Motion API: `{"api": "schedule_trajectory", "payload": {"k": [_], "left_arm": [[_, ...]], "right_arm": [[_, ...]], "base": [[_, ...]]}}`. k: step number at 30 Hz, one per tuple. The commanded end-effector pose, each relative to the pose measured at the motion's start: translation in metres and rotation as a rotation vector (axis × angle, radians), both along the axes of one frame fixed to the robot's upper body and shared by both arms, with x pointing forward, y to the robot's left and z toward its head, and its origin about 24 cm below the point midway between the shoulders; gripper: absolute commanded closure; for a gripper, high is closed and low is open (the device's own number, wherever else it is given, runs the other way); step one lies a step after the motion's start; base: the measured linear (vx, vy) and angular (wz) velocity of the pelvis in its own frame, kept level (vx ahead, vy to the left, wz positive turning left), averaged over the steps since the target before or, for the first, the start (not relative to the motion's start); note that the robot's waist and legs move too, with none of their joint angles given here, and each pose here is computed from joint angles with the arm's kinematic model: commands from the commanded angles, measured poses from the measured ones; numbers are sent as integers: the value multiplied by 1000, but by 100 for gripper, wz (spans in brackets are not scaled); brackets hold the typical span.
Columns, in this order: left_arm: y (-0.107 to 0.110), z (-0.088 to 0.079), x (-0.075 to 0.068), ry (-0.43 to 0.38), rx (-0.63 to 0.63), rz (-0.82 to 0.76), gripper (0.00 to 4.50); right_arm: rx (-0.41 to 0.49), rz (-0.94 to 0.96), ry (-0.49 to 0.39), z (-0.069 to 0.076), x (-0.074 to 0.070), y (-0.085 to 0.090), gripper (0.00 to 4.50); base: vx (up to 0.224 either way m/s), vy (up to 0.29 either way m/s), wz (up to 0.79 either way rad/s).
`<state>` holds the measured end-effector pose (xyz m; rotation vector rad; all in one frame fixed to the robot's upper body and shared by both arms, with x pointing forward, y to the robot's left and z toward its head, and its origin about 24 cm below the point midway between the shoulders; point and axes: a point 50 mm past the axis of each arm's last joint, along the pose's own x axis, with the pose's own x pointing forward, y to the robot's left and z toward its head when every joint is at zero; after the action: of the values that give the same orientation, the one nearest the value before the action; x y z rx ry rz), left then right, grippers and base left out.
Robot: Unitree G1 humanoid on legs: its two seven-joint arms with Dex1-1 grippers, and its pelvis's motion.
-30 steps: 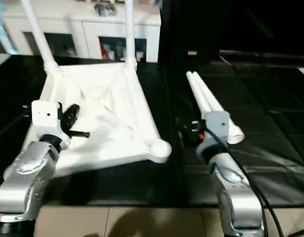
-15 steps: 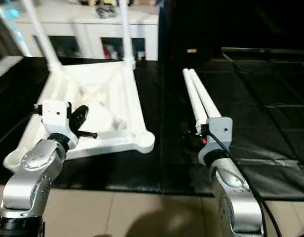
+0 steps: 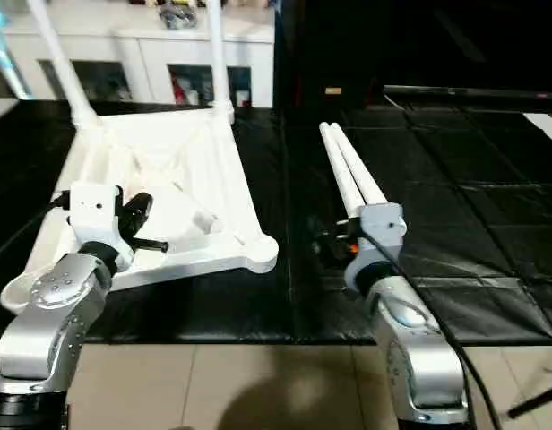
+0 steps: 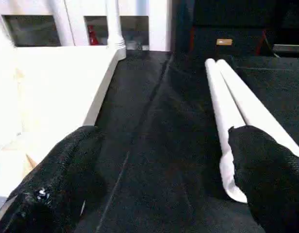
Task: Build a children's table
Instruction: Move to table
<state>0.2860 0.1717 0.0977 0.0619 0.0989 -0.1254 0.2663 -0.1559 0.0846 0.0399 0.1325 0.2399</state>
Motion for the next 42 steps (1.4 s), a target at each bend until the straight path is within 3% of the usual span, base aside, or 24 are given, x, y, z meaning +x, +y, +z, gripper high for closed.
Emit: {"api": "schedule_trajectory", "payload": {"k": [1,12,27,31,34,37,40,42], "left_arm": [[0,4,1,-11,0,-10,445],[-3,7,1,-20,16,-48,445],[-5,5,-1,-6,40,-123,445],[-7,4,-4,20,79,-222,445],[-7,3,-5,36,99,-296,445],[-6,4,-5,61,127,-376,445],[-5,9,-5,73,167,-516,445],[-4,12,-6,85,199,-591,445]], "right_arm": [[-4,21,9,0,2,1,0],[4,53,9,0,2,5,0],[-56,83,3,6,3,7,0],[-88,45,73,7,7,2,0],[-83,24,53,15,14,-3,0],[-125,52,90,22,23,-7,0],[-145,36,62,34,43,-10,0],[-183,-13,105,35,55,-14,0]], "base": [[50,20,3],[104,-8,19],[132,-28,7],[0,14,0],[-61,8,4],[-65,-6,3],[-34,-8,-4],[0,0,0]]}}
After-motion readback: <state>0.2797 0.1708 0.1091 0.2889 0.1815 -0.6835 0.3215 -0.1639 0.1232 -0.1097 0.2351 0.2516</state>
